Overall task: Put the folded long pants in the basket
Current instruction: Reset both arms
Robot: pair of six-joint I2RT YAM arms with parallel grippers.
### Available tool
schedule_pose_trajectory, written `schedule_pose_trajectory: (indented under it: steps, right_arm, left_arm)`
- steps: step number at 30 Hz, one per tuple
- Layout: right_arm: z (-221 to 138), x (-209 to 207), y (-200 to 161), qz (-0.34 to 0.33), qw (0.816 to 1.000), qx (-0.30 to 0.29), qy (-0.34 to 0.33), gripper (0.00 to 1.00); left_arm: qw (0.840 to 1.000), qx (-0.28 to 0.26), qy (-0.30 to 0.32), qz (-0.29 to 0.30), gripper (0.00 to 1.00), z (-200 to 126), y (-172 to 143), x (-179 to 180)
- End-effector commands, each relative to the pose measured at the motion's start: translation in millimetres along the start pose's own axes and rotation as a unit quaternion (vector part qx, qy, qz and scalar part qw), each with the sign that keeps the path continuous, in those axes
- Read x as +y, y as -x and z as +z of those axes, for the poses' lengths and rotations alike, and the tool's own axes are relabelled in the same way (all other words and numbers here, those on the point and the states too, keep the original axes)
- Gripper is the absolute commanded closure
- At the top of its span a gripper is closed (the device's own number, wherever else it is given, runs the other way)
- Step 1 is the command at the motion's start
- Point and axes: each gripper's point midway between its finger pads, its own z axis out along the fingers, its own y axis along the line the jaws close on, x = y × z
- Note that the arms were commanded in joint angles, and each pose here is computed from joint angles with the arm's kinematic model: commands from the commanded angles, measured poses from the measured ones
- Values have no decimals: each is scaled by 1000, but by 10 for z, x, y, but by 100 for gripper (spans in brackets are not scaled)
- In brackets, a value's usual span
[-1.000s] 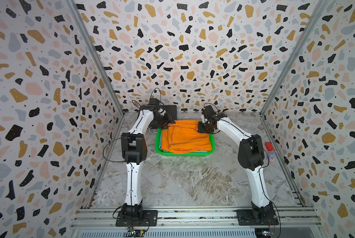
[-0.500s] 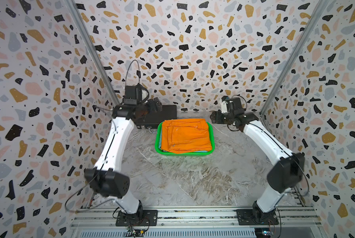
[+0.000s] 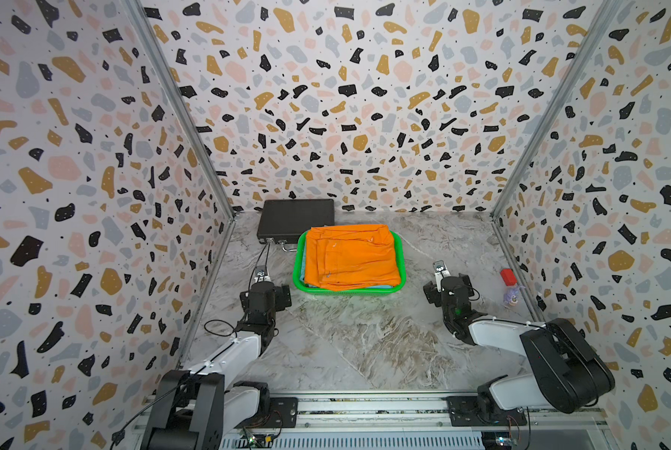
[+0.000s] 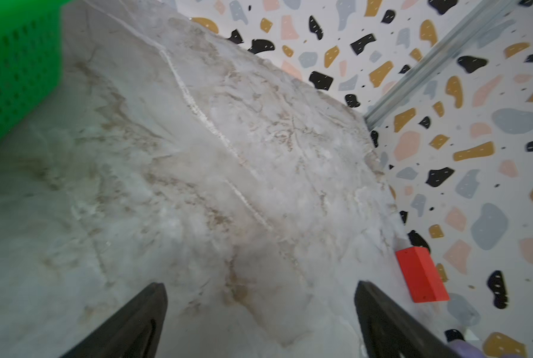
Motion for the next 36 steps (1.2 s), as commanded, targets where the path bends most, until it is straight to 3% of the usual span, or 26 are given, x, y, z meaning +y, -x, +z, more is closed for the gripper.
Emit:
schedule_pose_trajectory:
  steps: [1, 3, 5, 8, 10, 12, 13, 16, 21, 23, 25, 27, 28, 31, 36]
  right_arm:
    - [-49, -371, 462, 35, 994, -55, -91, 0]
    - [-71, -392, 443, 37, 993, -57, -94, 0]
    - [-99, -443, 369, 38, 993, -37, -106, 0]
    - [-109, -446, 319, 20, 994, -38, -97, 0]
    - [-64, -543, 57, 35, 990, -14, -133, 0]
    - [-34, -543, -9, 36, 989, -31, -142, 0]
    - [20, -404, -16, 23, 994, -52, -98, 0]
    - [-1, -537, -63, 42, 988, -60, -139, 0]
    - [170, -546, -231, 107, 993, -29, -29, 0]
    - [344, -641, -398, 173, 984, -28, 8, 2]
    - [305, -659, -464, 179, 984, 7, 9, 0]
    - [293, -671, -406, 176, 984, -30, 2, 0]
    - [270, -669, -432, 178, 984, -11, 5, 0]
    - [306, -673, -404, 172, 985, -26, -5, 0]
    - [318, -475, -359, 149, 987, -13, 56, 0]
  left_arm:
    - [996, -85, 27, -13, 0, 72, 305, 54]
    - [995, -97, 19, -1, 0, 188, 317, -19]
    - [997, -68, -9, 17, 0, 241, 266, -142]
    - [996, -88, 1, 5, 0, 216, 167, -89]
    - [994, -107, 6, 8, 0, 212, 219, -92]
    - [996, -86, 5, 11, 0, 217, 187, -102]
    - [996, -88, 5, 11, 0, 217, 187, -105]
    - [996, -93, 6, 10, 0, 217, 192, -104]
    - [995, -94, 6, 12, 0, 212, 202, -112]
    - [995, -94, 5, 12, 0, 211, 200, -112]
    - [996, -94, 6, 12, 0, 210, 197, -112]
    - [995, -94, 6, 13, 0, 211, 199, -112]
    - [995, -94, 6, 13, 0, 211, 198, -112]
    - [995, -94, 6, 14, 0, 211, 200, -116]
    - [996, -94, 6, 14, 0, 211, 199, -115]
